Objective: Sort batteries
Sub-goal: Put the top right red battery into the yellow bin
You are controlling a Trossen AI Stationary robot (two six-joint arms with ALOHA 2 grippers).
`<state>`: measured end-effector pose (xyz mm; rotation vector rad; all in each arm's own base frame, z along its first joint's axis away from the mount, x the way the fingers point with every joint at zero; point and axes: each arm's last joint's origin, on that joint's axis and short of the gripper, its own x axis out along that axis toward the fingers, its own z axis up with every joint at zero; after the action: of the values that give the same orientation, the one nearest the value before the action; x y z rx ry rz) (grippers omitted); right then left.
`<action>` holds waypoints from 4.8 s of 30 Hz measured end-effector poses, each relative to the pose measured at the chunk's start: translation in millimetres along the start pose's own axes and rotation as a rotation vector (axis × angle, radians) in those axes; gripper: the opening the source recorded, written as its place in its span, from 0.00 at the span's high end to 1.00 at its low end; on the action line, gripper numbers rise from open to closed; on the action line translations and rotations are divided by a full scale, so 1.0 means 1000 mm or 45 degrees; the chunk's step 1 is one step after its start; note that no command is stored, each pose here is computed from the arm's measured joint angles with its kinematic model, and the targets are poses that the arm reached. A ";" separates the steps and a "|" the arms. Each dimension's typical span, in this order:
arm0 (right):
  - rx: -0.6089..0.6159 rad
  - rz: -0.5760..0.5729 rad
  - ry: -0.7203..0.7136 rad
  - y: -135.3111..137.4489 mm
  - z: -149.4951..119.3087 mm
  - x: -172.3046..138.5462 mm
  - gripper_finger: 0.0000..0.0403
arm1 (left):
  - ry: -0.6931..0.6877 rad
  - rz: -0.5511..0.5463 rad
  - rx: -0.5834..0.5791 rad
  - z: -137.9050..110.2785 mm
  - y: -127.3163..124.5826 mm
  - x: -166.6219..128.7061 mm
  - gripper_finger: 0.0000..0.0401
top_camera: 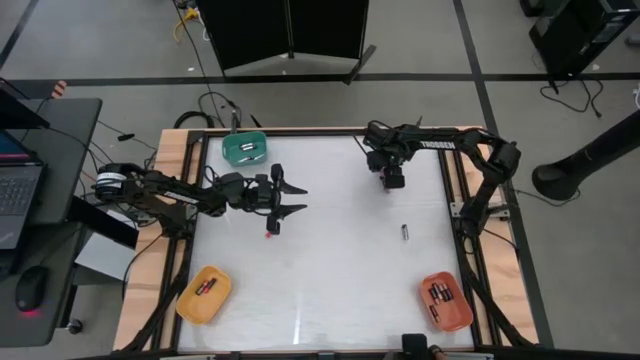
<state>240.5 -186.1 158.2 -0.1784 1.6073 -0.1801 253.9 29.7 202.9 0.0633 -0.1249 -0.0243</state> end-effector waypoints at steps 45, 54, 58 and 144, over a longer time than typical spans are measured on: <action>0.021 0.019 -0.038 -0.004 -0.002 0.002 0.86 | -0.009 0.001 -0.004 0.001 0.000 0.000 0.53; 0.176 -0.033 -0.174 0.001 -0.015 -0.046 0.86 | -0.013 0.020 -0.004 0.001 0.000 0.000 0.53; 0.281 -0.017 -0.432 0.011 -0.014 -0.075 0.86 | -0.012 0.062 -0.046 0.001 0.001 0.000 0.53; 0.314 0.098 -1.859 0.155 0.041 -0.138 0.45 | -0.145 -0.040 -0.059 0.038 -0.008 0.071 0.87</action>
<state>286.6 -4.3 256.0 -0.0199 0.1333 -0.1259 319.7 17.7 249.1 0.0174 -0.2373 -0.0626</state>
